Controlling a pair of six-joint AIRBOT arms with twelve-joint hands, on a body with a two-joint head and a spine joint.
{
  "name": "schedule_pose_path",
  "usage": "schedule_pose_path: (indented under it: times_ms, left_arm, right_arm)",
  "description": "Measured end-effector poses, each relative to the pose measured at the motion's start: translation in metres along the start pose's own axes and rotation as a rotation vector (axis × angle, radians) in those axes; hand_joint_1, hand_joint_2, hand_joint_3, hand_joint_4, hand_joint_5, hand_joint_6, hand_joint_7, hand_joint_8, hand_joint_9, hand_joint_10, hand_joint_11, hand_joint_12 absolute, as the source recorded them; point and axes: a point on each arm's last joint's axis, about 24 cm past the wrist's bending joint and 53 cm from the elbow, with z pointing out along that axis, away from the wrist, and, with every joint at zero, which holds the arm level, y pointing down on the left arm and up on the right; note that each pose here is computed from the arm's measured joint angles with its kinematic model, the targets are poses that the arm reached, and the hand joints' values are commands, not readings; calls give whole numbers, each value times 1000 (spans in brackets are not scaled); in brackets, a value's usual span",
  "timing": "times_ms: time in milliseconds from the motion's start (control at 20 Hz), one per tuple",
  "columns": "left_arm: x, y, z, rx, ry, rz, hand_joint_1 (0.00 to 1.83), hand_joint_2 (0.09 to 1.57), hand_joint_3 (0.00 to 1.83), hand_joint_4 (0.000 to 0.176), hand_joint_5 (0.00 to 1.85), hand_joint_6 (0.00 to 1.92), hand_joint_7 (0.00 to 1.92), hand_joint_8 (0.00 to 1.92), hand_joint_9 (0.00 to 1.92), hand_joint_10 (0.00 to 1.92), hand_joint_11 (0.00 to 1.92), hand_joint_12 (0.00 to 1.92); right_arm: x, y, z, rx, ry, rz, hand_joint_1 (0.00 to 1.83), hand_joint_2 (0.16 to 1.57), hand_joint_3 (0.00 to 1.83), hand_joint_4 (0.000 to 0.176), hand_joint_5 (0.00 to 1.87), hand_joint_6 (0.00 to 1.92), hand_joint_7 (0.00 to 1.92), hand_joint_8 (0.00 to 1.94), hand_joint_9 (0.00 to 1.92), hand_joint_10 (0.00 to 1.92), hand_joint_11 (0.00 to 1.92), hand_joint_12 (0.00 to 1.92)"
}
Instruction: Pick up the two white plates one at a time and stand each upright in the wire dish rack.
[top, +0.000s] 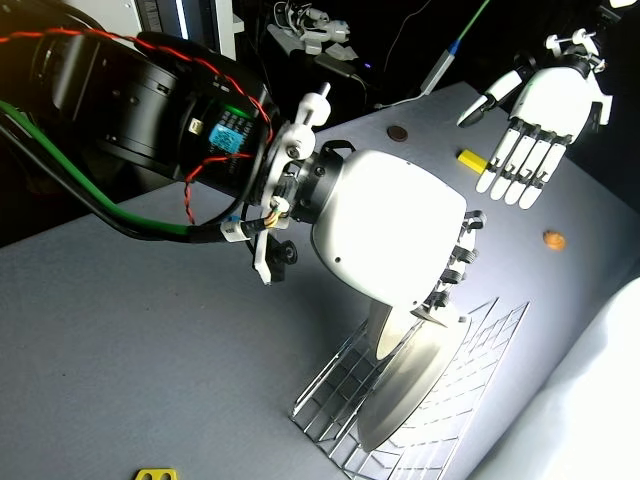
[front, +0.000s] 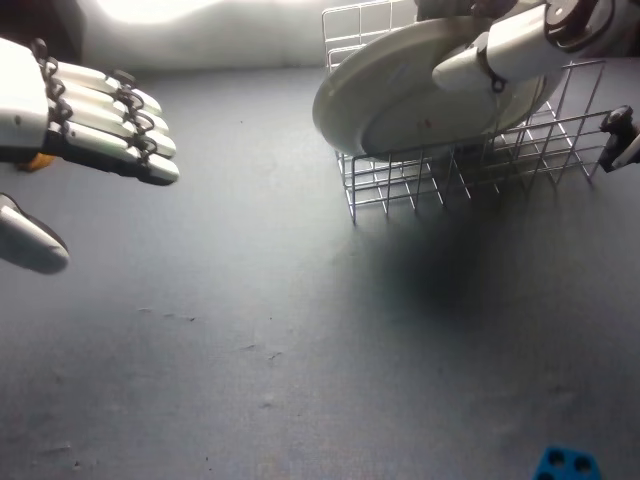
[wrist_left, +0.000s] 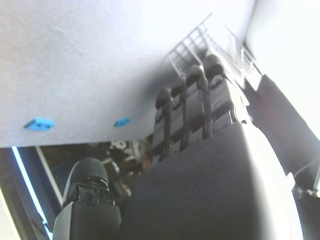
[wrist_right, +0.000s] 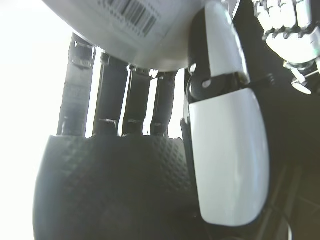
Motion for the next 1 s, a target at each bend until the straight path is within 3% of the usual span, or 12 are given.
schedule_pose_path:
  times_ms: [250,400,450,650,1000]
  left_arm:
    - [13,-15,13,40,38,13,0,1139,0,0,184,5,165,5,128,4,0,220]
    - [17,-20,17,54,48,19,0,1145,1,0,164,1,135,1,97,0,0,145]
    - [26,-24,22,64,67,33,0,1136,0,0,184,8,151,7,111,6,6,152]
    - [27,-29,25,75,67,37,0,1140,0,0,154,2,111,3,81,3,0,128]
    - [28,-31,29,77,64,33,0,1133,0,0,192,1,163,1,128,2,0,210]
  right_arm:
    - [-7,-7,6,12,-11,15,1208,1129,0,31,955,1047,972,992,1160,2,624,1107]
    - [-8,-12,10,22,-14,27,1207,1134,1,28,956,1055,946,1021,1149,1,607,1109]
    - [-7,-21,14,38,-17,21,1209,1131,0,22,970,1048,947,1005,1146,0,617,1107]
    - [-3,-32,17,58,-11,15,1204,1141,2,18,955,1077,919,1042,1123,0,617,1085]
    - [2,-41,16,68,-11,-2,1209,1129,0,28,970,1032,955,1007,1126,5,598,1071]
